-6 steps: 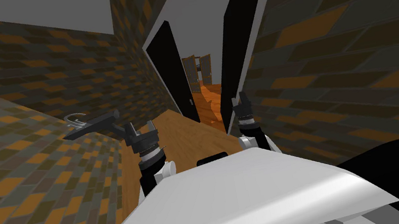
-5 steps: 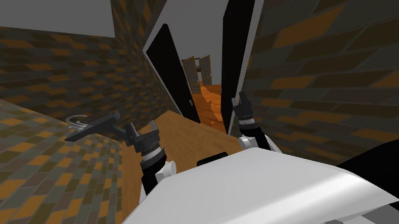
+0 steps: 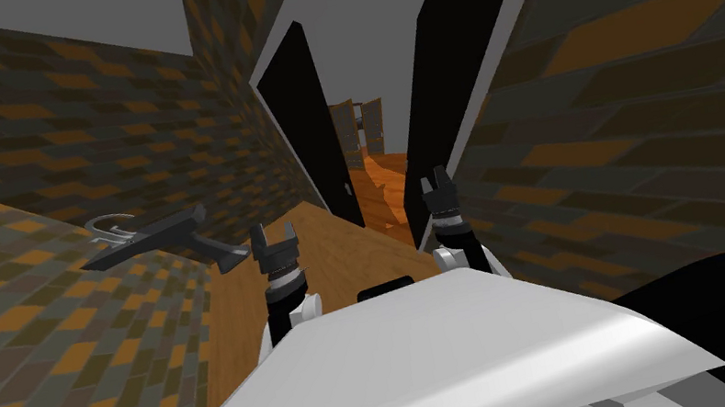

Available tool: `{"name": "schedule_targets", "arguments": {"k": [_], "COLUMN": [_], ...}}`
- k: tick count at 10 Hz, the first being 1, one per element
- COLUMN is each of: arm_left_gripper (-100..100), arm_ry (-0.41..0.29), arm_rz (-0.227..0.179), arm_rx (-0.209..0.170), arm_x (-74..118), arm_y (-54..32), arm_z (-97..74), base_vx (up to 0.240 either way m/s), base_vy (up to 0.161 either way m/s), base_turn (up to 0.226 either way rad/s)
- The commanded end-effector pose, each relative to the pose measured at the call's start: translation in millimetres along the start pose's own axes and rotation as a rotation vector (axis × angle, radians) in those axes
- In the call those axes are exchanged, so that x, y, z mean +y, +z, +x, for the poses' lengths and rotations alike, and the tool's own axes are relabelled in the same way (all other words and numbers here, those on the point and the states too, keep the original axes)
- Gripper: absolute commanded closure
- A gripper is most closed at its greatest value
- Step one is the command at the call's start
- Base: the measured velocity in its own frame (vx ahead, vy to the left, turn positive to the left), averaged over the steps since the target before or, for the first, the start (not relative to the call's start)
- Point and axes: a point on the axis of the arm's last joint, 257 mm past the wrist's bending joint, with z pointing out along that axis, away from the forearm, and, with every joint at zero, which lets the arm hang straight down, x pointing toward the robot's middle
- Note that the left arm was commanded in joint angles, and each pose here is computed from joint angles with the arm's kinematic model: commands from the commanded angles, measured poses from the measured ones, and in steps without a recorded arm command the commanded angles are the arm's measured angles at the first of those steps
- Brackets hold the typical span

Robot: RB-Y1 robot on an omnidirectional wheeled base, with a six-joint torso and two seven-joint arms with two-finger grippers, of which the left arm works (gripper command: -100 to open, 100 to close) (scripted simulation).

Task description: Push the door open

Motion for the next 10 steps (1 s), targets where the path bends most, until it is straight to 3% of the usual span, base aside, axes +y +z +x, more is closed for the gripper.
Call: {"name": "schedule_targets", "arguments": {"k": [1, 10], "arm_left_gripper": [-100, -100], "arm_ry": [0.006, 0.037], "arm_rz": [-0.020, -0.144], "arm_rx": [0.022, 0.141], "arm_x": [11.0, 75.4], "arm_y": [-4.8, -40.0], "arm_z": [4.2, 29.1], "base_vx": [0.206, 0.167], "base_vy": [0.031, 0.044], "base_turn": [-0.035, -0.036]}}
